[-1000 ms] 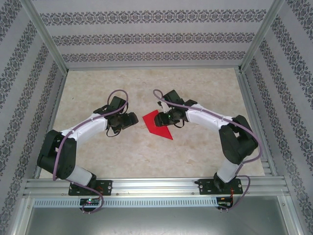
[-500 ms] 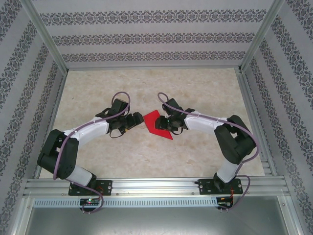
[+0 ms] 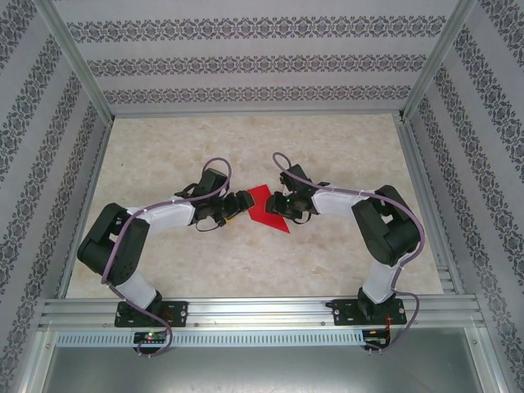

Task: Fold a paper plane with a square sheet of paper (pick it up from the middle)
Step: Fold the wing for the fifth time at the center of the table.

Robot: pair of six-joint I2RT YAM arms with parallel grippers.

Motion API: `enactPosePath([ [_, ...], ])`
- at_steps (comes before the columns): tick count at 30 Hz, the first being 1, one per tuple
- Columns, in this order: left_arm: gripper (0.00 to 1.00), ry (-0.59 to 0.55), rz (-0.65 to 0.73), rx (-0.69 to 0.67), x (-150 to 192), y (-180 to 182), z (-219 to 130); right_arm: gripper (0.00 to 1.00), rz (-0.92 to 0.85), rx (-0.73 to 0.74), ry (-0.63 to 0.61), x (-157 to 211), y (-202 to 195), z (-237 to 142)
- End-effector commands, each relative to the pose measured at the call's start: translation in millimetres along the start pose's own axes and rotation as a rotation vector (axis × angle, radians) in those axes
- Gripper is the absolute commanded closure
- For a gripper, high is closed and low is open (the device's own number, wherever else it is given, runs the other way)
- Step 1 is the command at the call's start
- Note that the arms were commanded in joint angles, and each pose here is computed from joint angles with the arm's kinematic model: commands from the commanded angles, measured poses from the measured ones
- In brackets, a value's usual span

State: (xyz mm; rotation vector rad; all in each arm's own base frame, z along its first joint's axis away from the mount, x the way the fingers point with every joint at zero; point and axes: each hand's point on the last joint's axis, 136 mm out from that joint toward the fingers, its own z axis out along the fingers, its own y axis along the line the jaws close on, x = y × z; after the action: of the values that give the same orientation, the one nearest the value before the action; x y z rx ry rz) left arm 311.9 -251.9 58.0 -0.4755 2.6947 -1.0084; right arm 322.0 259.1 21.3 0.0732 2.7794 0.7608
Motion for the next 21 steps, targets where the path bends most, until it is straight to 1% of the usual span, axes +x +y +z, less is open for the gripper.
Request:
enactPosePath([
  [1,0.21,0.013,0.003,0.060,4,-18,8,0.61,0.049,-0.022,0.022,7,-8,7],
  [9,0.26,0.045,-0.010,0.072,14,-28,26,0.62,0.122,-0.076,0.032,9,-20,5],
  [16,0.38,0.053,-0.021,0.081,14,-34,35,0.63,0.144,-0.097,0.037,9,-25,5],
  [21,0.41,0.054,-0.025,0.075,14,-32,38,0.63,0.155,-0.107,0.039,8,-27,5],
])
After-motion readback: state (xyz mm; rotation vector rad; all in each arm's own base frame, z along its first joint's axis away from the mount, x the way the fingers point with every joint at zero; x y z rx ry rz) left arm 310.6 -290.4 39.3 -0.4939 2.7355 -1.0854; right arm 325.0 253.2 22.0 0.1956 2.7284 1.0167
